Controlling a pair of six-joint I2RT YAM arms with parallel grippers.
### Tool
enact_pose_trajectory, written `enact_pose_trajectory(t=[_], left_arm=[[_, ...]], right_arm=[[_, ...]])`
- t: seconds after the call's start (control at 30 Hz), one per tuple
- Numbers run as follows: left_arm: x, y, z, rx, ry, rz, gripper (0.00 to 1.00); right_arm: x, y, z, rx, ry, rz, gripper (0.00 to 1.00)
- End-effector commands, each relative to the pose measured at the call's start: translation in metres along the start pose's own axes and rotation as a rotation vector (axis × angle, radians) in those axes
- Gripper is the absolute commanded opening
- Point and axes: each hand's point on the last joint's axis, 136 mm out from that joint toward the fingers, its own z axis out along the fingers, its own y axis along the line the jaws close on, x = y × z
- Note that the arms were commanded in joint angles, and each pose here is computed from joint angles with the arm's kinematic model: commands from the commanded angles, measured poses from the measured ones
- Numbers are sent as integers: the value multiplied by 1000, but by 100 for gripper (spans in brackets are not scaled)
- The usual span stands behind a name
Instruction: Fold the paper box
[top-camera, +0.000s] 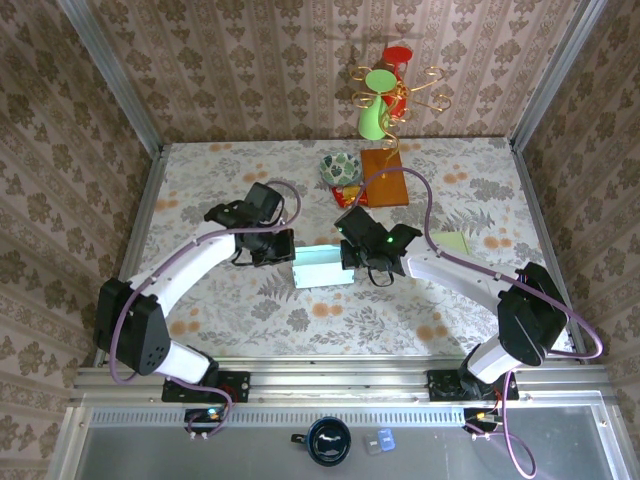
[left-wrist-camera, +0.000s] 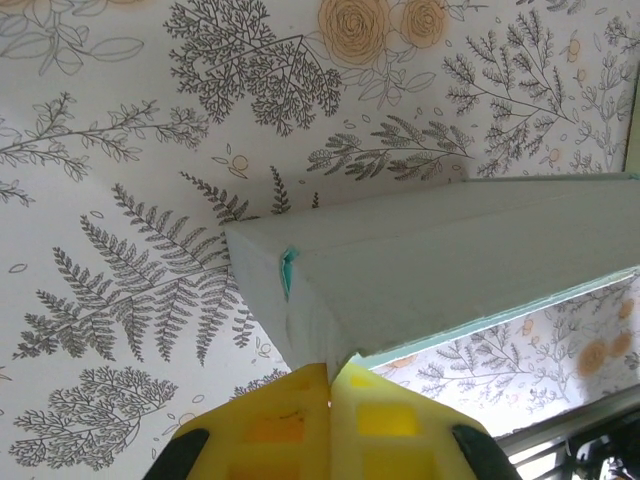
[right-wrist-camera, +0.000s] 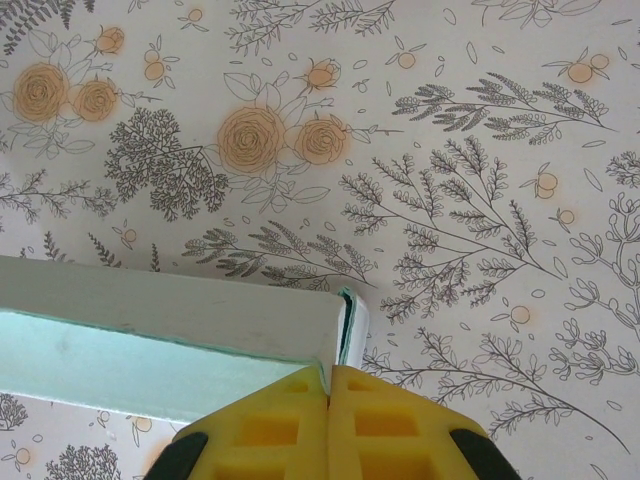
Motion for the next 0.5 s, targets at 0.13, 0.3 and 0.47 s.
enact_pose_trajectory(t=[0.13, 0.3, 0.47], left_arm=[[-1, -13, -6, 49, 49, -51, 3], [0, -12, -4, 52, 70, -58, 3], [1, -8, -3, 37, 70, -44, 2]], right_arm=[[9, -4, 1, 24, 14, -4, 0], [10, -4, 2, 24, 15, -6, 0], [11, -4, 2, 24, 18, -14, 0]])
